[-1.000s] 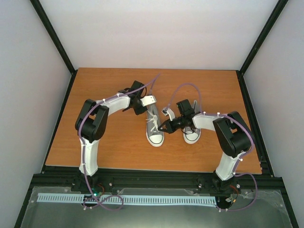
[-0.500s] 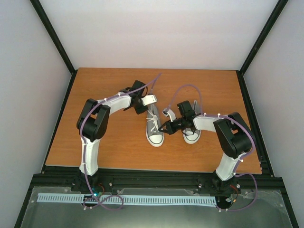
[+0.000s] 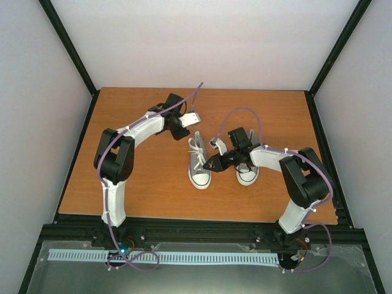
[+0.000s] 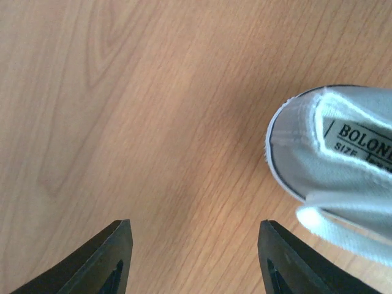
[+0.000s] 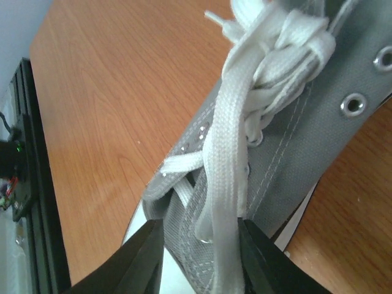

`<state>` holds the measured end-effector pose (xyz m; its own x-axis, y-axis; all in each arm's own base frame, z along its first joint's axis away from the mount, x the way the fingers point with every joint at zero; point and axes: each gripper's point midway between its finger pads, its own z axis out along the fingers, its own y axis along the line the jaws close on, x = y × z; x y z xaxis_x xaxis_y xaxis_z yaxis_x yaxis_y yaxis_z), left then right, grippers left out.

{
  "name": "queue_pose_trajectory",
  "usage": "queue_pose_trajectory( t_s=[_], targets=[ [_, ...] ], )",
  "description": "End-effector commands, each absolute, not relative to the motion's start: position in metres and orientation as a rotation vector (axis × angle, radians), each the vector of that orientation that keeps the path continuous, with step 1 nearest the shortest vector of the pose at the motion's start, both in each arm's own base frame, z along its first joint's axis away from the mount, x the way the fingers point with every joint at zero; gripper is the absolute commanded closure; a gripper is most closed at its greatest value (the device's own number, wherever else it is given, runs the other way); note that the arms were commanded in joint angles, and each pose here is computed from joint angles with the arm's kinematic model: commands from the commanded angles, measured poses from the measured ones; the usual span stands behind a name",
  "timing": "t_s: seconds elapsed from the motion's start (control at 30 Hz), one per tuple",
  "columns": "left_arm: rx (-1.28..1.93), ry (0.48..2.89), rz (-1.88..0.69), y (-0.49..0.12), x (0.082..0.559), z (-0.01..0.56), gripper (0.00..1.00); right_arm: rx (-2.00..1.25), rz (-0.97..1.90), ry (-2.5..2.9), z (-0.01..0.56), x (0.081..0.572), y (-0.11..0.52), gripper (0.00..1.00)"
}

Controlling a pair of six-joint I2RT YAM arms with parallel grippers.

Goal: Tie the shoes
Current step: Tie the shoelace on the shoe.

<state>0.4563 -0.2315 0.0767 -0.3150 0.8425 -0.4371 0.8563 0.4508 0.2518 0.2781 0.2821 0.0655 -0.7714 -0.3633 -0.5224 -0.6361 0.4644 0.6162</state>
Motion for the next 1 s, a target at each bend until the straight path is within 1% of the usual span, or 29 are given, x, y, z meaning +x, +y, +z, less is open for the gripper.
queue_pose_trajectory(
  t_s=[0.0, 0.1, 0.13, 0.17, 0.23, 0.3, 0.33, 0.37, 0.4, 0.57, 0.67, 0.8, 0.97],
  targets=[
    [1.391, 2.158, 0.029, -0.214, 0.46, 0.122, 0.4, -0.885, 1.154, 2.344, 0.093, 0.284, 0.283, 0.62],
    [1.416, 2.156, 0.033, -0.206, 0.446, 0.134, 0.41, -0.891, 1.114, 2.336, 0.103, 0.287, 0.279, 0.53],
    [1.452, 2.153, -0.004, -0.206, 0.434, 0.138, 0.43, -0.887, 1.102, 2.334, 0.106, 0.288, 0.276, 0.51],
    [1.494, 2.147, -0.059, -0.207, 0.418, 0.14, 0.47, -0.882, 1.093, 2.328, 0.109, 0.29, 0.274, 0.49],
    [1.579, 2.135, -0.206, -0.212, 0.382, 0.143, 0.6, -0.864, 1.082, 2.315, 0.116, 0.294, 0.268, 0.44],
    [1.638, 2.124, -0.401, -0.224, 0.35, 0.141, 0.7, -0.844, 1.074, 2.3, 0.123, 0.298, 0.263, 0.43],
    [1.646, 2.138, -0.453, -0.228, 0.342, 0.134, 0.73, -0.835, 1.071, 2.296, 0.125, 0.301, 0.261, 0.43],
    [1.648, 2.15, -0.484, -0.233, 0.336, 0.127, 0.73, -0.827, 1.069, 2.29, 0.128, 0.303, 0.259, 0.43],
    [1.652, 2.158, -0.497, -0.237, 0.333, 0.118, 0.73, -0.822, 1.068, 2.288, 0.128, 0.305, 0.258, 0.42],
    [1.637, 2.164, -0.507, -0.258, 0.33, 0.093, 0.53, -0.811, 1.076, 2.278, 0.132, 0.309, 0.259, 0.43],
    [1.627, 2.143, -0.473, -0.263, 0.338, 0.083, 0.46, -0.809, 1.089, 2.276, 0.132, 0.308, 0.259, 0.44],
    [1.61, 2.138, -0.461, -0.267, 0.348, 0.077, 0.45, -0.817, 1.103, 2.268, 0.134, 0.305, 0.26, 0.47],
    [1.574, 2.132, -0.345, -0.263, 0.366, 0.07, 0.45, -0.824, 1.11, 2.262, 0.135, 0.303, 0.26, 0.5]
  ],
)
